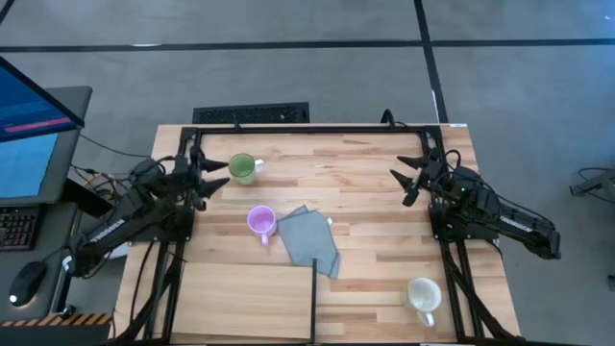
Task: Stack small to large cups/mugs on shelf
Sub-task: Put the pink mug on the shelf
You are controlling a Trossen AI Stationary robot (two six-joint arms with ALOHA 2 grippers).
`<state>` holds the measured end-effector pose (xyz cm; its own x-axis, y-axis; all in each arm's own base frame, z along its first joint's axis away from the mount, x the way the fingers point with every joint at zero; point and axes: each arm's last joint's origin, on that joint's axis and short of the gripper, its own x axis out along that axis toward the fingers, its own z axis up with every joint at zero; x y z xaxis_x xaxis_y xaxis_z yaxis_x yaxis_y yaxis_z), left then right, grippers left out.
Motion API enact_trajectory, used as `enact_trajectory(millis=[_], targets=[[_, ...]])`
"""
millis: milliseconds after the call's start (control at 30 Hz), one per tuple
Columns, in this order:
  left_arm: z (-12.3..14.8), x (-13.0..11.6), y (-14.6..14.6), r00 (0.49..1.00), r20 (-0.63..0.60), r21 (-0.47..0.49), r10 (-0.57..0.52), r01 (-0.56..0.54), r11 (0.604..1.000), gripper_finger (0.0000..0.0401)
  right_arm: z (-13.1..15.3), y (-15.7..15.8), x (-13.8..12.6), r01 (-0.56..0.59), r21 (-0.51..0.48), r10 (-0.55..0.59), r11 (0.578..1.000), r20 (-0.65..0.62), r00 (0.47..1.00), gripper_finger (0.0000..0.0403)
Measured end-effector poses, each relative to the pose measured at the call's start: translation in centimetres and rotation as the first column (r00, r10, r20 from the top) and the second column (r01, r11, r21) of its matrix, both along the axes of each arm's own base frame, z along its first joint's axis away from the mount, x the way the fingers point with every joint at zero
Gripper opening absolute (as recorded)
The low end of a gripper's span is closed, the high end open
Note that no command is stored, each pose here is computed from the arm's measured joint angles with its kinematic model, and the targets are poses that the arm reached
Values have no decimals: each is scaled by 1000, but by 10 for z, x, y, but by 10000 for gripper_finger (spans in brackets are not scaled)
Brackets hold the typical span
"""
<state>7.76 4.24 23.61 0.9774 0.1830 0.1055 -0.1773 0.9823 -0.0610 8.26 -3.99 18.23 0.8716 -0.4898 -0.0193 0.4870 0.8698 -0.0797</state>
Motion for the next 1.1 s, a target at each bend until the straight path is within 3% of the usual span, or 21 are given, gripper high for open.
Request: enact_trajectory(millis=[200,400,633,900,1100], targets=[[1,17,-3,988,-116,-63,-104,97,993,222,-1,0,0,13,4,-13,1000,-9,1000,260],[13,47,-2,938,-336,-136,-81,37,990,222,-1,-1,-1,40,4,-40,999,-10,999,260],[33,94,-15,772,-622,-268,-134,-49,962,222,-6,-1,-1,42,26,-40,999,-62,997,260],[35,141,-34,521,-848,-182,-99,-110,977,222,-11,-1,-1,44,50,-39,998,-100,994,260],[19,157,-35,381,-922,-139,-75,-142,980,222,-12,-1,-2,46,69,-39,997,-107,994,260]])
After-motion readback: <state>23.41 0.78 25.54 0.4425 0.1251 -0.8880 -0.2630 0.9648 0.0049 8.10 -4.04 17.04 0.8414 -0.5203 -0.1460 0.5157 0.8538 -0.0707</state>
